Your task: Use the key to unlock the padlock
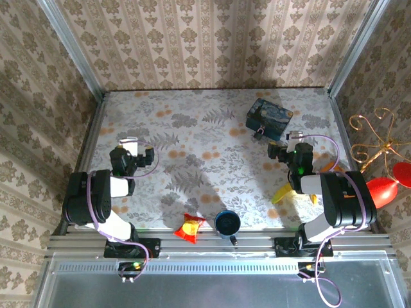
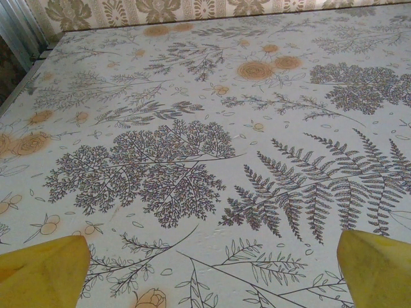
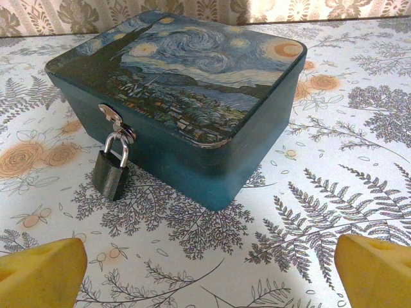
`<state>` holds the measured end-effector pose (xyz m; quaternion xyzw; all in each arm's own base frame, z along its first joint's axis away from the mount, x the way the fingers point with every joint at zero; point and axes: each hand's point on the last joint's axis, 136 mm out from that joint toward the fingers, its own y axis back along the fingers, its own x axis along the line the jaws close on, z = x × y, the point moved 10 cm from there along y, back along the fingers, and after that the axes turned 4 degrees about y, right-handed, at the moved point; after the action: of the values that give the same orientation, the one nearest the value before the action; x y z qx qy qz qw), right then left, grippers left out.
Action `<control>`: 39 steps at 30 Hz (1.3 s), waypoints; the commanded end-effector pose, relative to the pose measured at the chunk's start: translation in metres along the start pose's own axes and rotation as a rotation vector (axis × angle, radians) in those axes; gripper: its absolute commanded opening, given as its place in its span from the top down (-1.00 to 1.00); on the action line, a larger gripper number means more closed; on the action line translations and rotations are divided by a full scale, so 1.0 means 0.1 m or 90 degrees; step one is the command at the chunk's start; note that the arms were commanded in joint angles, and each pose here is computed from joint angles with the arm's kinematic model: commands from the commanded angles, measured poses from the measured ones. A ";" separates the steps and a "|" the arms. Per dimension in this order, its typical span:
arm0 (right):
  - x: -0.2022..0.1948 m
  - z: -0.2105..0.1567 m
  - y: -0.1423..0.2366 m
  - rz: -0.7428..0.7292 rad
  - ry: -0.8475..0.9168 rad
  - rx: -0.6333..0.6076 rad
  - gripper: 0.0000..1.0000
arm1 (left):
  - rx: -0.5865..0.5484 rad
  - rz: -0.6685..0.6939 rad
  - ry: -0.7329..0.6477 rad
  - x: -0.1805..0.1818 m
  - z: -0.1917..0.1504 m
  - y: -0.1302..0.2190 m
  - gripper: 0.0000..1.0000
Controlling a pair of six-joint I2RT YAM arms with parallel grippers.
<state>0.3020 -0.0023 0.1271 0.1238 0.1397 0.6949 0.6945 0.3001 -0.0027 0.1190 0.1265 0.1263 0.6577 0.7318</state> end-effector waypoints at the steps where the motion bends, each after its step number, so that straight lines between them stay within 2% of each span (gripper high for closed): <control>1: 0.00 0.06 -0.03 -0.009 0.005 -0.009 -1.00 | -0.024 0.004 -0.014 0.00 0.12 -0.01 -1.00; 15: 0.00 0.06 -0.02 -0.008 0.005 -0.010 -1.00 | -0.040 0.029 -0.002 0.02 0.15 0.04 -1.00; 25: -0.02 0.16 0.03 -0.029 -0.003 -0.008 -1.00 | -0.081 0.060 0.010 0.04 0.42 0.37 -1.00; 29: -0.05 0.23 0.12 -0.056 -0.012 -0.013 -1.00 | -0.105 0.086 0.058 0.06 0.64 0.53 -1.00; 33: -0.08 0.39 0.23 -0.088 -0.046 0.021 -1.00 | -0.074 0.096 0.130 0.05 0.82 0.66 -1.00; 35: -0.07 0.43 0.28 -0.094 -0.053 0.037 -1.00 | -0.046 0.081 0.146 0.01 0.90 0.71 -1.00; 39: -0.01 0.50 0.35 -0.109 -0.055 0.073 -1.00 | 0.033 0.109 0.198 -0.06 0.92 0.81 -1.00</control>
<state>0.2946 -0.0032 0.1878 0.1418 0.1264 0.6490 0.7367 0.2678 0.0002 0.2432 0.0204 0.1553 0.7174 0.6789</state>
